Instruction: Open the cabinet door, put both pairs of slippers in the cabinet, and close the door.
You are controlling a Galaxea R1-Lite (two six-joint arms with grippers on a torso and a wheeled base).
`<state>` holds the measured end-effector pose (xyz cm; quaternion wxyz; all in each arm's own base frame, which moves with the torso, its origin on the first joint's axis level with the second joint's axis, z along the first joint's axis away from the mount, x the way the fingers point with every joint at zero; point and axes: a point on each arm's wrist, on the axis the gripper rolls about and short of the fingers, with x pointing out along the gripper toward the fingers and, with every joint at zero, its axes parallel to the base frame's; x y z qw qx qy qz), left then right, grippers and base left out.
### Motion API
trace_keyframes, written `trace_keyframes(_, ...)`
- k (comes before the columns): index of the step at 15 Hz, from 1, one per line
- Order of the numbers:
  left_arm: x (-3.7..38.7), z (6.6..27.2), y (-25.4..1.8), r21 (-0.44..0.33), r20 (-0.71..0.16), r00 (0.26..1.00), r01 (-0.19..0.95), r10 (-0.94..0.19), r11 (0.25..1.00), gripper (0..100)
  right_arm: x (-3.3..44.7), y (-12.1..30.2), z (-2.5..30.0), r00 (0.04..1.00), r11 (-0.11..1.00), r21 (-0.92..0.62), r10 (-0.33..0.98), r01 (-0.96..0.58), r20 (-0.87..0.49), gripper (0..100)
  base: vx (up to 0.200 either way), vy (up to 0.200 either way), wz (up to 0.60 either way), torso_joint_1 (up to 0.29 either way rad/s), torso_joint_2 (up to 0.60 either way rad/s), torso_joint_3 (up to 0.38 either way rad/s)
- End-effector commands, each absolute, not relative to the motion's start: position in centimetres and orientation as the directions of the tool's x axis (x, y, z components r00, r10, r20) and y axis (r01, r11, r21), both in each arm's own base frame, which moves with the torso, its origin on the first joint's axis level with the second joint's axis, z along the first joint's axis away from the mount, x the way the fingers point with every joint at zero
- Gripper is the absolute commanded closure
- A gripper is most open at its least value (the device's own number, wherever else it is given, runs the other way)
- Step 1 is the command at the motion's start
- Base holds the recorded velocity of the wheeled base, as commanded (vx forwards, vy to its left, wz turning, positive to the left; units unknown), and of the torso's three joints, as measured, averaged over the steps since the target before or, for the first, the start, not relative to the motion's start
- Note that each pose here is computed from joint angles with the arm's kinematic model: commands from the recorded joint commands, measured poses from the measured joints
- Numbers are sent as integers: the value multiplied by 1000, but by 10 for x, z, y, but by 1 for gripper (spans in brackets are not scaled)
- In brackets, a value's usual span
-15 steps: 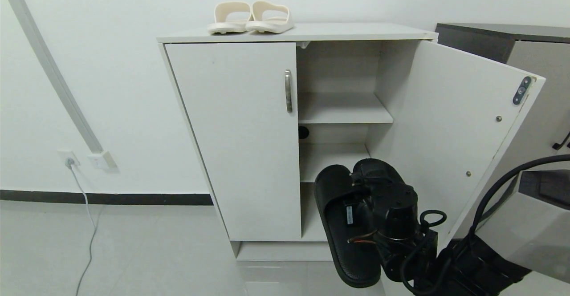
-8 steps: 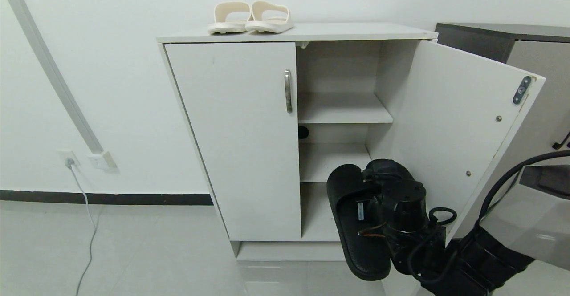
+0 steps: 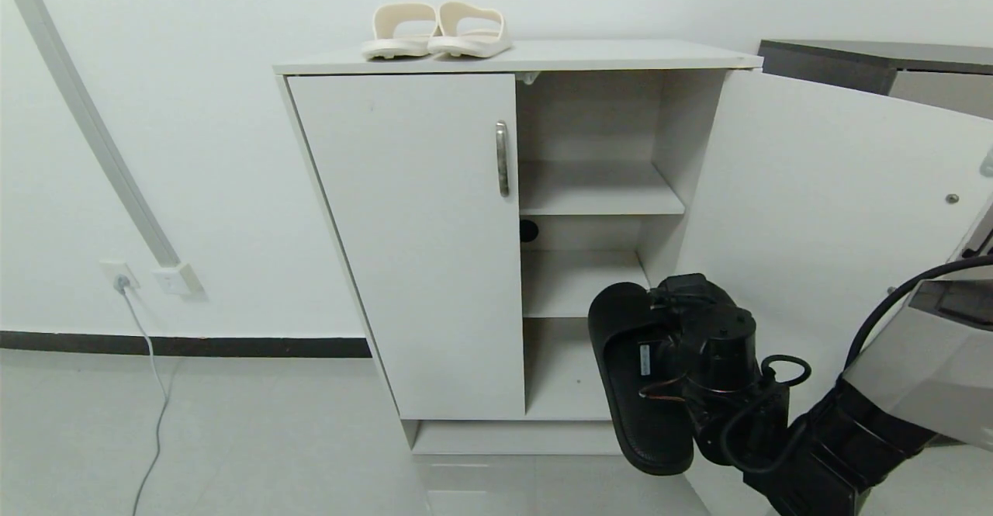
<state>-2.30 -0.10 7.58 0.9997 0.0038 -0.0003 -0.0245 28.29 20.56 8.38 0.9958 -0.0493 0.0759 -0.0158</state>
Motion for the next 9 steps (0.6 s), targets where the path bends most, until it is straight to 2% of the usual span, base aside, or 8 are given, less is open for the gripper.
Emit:
trace_keyframes(1, -23, 76, -1, 8, -2, 999, 49, -49, 999, 100, 283, 205, 84, 988, 995, -99, -41, 27, -148, 100, 0, 0, 0, 0, 0, 0)
trace_keyframes(5, -23, 76, -1, 8, -2, 999, 49, -49, 999, 100, 274, 212, 81, 987, 994, -106, -2, -16, -160, 100, 0, 0, 0, 0, 0, 0)
trace_keyframes(6, -23, 76, -1, 9, -2, 999, 51, -51, 999, 100, 270, 222, 83, 986, 993, -94, 56, -71, -155, 100, 0, 0, 0, 0, 0, 0)
trace_keyframes(9, -23, 76, -1, 9, -2, 999, 51, -51, 999, 100, 290, 250, 86, 989, 996, -30, 79, -83, -127, 100, 0, 0, 0, 0, 0, 0)
